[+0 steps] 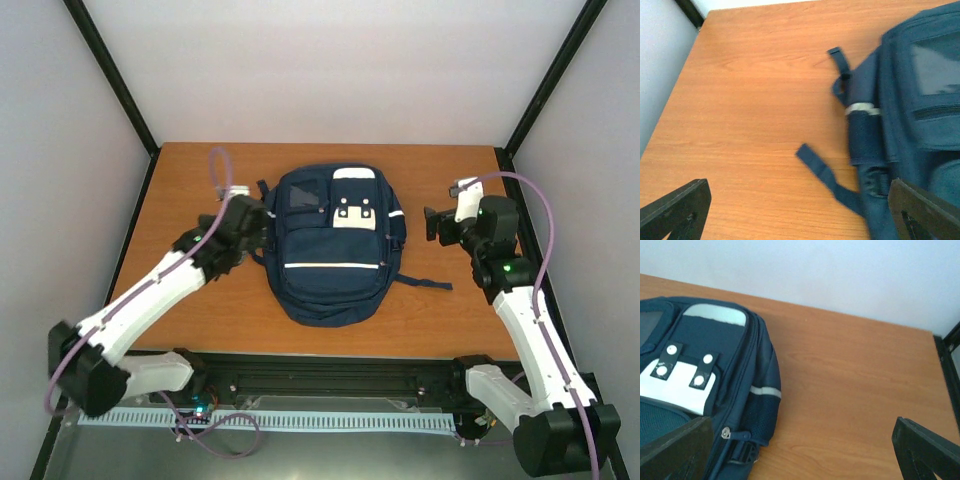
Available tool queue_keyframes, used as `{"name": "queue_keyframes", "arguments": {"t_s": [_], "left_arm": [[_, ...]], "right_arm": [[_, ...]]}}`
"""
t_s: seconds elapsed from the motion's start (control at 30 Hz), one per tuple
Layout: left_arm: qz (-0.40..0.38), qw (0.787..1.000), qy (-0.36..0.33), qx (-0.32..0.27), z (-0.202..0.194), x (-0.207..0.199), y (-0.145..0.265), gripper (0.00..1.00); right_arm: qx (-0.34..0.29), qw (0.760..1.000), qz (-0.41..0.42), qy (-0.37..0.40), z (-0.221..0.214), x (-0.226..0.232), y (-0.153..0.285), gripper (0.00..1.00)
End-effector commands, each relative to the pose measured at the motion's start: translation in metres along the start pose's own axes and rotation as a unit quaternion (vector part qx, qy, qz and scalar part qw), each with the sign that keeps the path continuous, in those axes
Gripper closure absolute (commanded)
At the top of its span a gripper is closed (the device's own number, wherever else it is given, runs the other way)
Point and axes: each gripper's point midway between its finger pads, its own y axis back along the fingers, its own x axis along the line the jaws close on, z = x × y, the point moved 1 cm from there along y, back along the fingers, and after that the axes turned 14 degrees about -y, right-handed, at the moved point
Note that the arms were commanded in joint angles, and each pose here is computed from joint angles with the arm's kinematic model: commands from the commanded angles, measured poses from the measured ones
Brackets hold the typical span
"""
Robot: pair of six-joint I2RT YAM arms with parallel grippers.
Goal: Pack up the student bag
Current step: Reset both arms
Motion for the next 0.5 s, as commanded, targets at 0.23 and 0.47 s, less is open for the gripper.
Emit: {"name": "queue_keyframes", "arguments": {"t_s": [0.23, 0.47], "left_arm": [[0.002, 0.995, 0.021, -0.094, -0.005, 0.039, -0.005, 0.0], [-0.003, 0.995, 0.041, -0.089, 0.002, 0.043, 0.003, 0.0]], "right_arm": [[-0.01, 0.999, -0.029, -0.044, -0.014, -0.013, -0.007, 0.0], [-0.01, 0.999, 0.015, -0.032, -0.017, 0.002, -0.001, 0.0]]}}
